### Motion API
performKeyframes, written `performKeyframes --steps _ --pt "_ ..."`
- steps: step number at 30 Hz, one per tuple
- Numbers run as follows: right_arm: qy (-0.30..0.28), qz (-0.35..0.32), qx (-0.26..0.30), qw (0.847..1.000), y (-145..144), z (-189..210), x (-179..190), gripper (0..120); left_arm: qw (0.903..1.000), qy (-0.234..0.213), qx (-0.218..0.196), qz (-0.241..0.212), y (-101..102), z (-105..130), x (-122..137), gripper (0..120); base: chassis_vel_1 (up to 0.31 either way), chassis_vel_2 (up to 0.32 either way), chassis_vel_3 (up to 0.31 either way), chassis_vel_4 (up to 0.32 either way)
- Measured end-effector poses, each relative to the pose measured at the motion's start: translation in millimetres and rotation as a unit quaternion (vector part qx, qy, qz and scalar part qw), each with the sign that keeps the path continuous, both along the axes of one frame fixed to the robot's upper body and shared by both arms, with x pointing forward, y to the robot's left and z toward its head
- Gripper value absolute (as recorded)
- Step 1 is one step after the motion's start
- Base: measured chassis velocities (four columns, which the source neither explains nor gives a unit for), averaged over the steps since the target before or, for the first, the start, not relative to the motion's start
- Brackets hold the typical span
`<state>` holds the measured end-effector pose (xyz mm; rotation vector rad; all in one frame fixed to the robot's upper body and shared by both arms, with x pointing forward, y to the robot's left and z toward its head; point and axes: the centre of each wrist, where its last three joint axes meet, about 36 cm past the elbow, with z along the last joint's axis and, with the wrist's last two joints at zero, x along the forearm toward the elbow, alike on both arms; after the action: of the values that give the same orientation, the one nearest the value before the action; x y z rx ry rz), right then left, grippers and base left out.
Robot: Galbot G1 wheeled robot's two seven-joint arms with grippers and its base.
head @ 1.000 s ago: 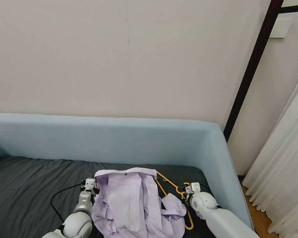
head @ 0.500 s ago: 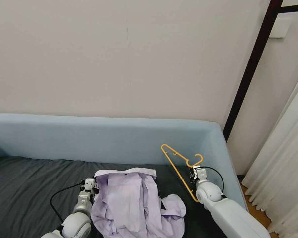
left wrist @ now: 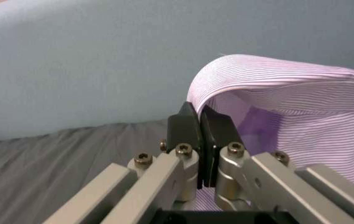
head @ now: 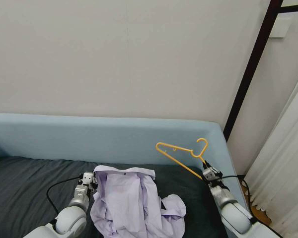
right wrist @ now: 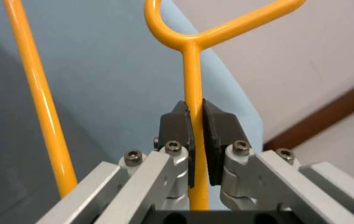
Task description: Pick up the clothes from the sofa and hang them on the clothes hanger.
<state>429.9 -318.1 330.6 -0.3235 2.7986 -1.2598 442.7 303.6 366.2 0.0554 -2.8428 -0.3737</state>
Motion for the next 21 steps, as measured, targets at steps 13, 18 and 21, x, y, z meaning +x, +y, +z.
performKeyframes --steps 13,18,21 --pt "0.043 0.101 -0.003 0.994 54.1 -25.8 -80.3 4 0.9990 0.023 -0.022 -0.031 -28.3 52.3 -19.8 0 0.000 0.000 0.000 0.000" --pt "0.121 0.103 0.060 0.985 95.5 -37.3 -98.6 4 0.9988 0.027 -0.016 -0.038 -29.2 63.0 -25.8 0 0.000 0.000 0.000 0.000" --pt "0.147 0.104 0.083 0.980 117.9 -39.5 -95.2 4 0.9987 0.031 -0.014 -0.038 -29.4 65.0 -29.6 0 0.000 0.000 0.000 0.000"
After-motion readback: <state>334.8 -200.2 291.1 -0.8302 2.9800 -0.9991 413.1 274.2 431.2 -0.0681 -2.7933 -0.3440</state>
